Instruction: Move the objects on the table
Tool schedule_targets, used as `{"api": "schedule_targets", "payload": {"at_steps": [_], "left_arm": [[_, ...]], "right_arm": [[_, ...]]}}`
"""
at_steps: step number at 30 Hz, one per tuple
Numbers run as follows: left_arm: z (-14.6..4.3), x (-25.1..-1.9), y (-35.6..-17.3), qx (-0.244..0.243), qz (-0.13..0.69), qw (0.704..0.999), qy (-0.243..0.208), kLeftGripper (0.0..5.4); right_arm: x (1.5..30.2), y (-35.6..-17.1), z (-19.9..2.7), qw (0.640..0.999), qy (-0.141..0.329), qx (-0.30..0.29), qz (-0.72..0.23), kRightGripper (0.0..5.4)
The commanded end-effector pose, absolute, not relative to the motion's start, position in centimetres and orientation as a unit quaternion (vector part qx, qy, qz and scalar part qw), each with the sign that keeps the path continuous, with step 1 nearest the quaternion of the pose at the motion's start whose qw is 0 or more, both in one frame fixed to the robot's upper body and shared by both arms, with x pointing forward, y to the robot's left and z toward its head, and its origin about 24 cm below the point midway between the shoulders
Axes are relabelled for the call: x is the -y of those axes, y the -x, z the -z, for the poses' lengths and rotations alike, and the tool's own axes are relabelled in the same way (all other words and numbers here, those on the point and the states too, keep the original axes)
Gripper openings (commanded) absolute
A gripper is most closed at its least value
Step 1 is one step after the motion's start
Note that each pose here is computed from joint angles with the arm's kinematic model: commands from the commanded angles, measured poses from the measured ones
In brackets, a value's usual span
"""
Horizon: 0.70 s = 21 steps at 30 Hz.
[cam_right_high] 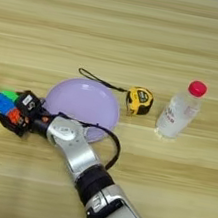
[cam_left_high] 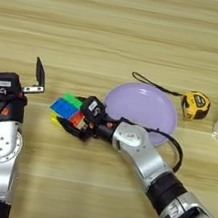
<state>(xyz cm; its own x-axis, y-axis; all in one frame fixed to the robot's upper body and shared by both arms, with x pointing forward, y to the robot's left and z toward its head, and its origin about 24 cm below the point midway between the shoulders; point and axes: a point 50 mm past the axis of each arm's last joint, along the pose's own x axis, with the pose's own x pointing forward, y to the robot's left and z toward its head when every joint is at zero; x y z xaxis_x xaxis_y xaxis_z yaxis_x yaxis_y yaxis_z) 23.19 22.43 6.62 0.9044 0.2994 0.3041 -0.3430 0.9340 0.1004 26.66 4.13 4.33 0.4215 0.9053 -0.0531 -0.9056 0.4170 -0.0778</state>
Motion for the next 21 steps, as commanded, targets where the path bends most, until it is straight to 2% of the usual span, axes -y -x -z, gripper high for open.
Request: {"api": "schedule_targets", "payload": {"at_steps": [1,11,18,21], "left_arm": [[-6.6,-22.4,-23.1,0.138,-0.166,0.973,-0.079,5.40],[-6.5,-22.3,-23.2,0.137,-0.165,0.974,-0.078,5.40],[-6.5,-22.3,-23.2,0.136,-0.165,0.974,-0.077,5.40],[-6.4,-22.2,-23.2,0.135,-0.163,0.974,-0.077,5.40]], "right_arm": [[-4.9,-26.5,-6.1,0.855,0.001,0.024,-0.518,3.34],[-1.3,-29.3,-9.0,0.899,-0.011,0.055,-0.434,3.34],[1.5,-31.1,-9.1,0.927,-0.004,0.051,-0.372,3.34],[3.1,-31.9,-8.8,0.943,0.014,0.053,-0.328,3.34]]}}
